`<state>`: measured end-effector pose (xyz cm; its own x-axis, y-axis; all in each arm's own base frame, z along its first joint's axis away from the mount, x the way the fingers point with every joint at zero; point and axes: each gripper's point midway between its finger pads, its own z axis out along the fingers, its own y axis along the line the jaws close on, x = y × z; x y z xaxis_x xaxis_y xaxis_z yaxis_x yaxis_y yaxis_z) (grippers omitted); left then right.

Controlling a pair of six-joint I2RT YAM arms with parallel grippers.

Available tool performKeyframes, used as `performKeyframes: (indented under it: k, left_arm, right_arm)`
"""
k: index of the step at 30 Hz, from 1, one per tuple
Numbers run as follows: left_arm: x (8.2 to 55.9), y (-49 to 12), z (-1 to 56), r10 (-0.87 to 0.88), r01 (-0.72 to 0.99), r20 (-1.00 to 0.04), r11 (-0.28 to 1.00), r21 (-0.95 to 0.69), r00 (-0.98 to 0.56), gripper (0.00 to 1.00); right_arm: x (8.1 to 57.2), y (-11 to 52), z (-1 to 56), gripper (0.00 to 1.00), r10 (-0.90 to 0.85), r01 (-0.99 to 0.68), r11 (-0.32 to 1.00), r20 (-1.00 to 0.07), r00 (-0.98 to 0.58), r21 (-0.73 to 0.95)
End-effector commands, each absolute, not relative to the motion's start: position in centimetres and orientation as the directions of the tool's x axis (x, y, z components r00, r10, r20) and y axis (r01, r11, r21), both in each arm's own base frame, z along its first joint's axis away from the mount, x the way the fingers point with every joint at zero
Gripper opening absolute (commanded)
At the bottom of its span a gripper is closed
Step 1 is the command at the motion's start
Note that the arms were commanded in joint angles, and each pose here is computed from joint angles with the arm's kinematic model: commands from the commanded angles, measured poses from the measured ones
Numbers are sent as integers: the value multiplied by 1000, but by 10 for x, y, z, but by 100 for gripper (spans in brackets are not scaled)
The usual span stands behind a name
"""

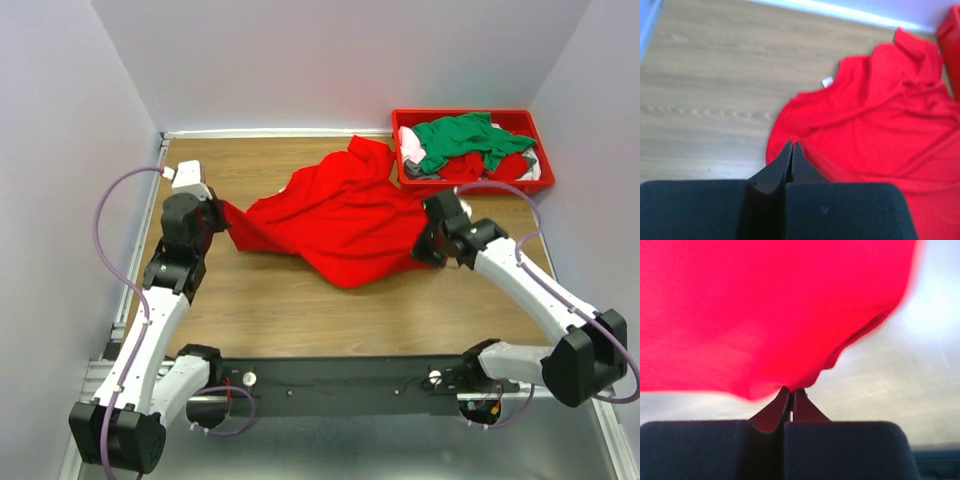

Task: Fold and stack the t-shirts
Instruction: Flatten the tshirt out

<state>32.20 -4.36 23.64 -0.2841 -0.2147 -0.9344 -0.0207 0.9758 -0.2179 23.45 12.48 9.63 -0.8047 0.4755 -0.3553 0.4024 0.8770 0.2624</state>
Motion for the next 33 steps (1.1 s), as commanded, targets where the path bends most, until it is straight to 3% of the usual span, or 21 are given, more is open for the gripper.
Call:
performKeyframes:
  k: [1, 4, 5, 6, 7, 8, 10, 14, 20, 26, 29, 33]
  left_arm:
    - [340, -25, 325, -257, -84, -960, 965, -249, -111, 0]
    - [345, -2, 382, -268, -145, -963, 954, -264, -10, 0]
    - [339, 5, 436, -274, -137, -957, 949, -285, 97, 0]
    - [341, 13, 452, -268, -161, -957, 945, -284, 116, 0]
    - [327, 19, 505, -265, -155, -939, 941, -302, 221, 0]
    - [321, 23, 523, -258, -163, -934, 939, -303, 246, 0]
    - [312, 29, 560, -247, -174, -918, 935, -310, 310, 0]
    - [243, 46, 655, -220, -171, -815, 917, -360, 537, 0]
    - [140, 56, 701, -159, -145, -693, 922, -358, 703, 0]
    - [37, 58, 707, -73, -132, -581, 944, -303, 810, 0]
    - [12, 59, 707, -49, -138, -555, 948, -289, 830, 0]
    - [19, 57, 708, -33, -141, -573, 956, -258, 819, 0]
  right_arm:
    - [305, 123, 204, 1, 445, 310, 895, -627, -639, 319]
    - [335, 123, 267, 1, 397, 242, 918, -738, -546, 315]
    - [346, 125, 320, 1, 411, 198, 912, -787, -461, 360]
    - [356, 122, 337, 1, 368, 181, 930, -823, -433, 320]
    - [361, 120, 358, 1, 353, 163, 936, -847, -398, 313]
    - [363, 117, 410, 1, 344, 113, 939, -889, -303, 325]
    - [369, 114, 446, 1, 328, 98, 945, -917, -229, 313]
    - [355, 103, 525, 1, 297, 19, 955, -953, -63, 297]
    - [297, 110, 583, 1, 304, -230, 931, -951, 60, 283]
    - [236, 139, 576, 1, 274, -513, 828, -962, 16, 227]
    - [209, 144, 577, 1, 284, -590, 776, -959, 10, 224]
    - [195, 141, 584, 1, 308, -607, 760, -951, 19, 234]
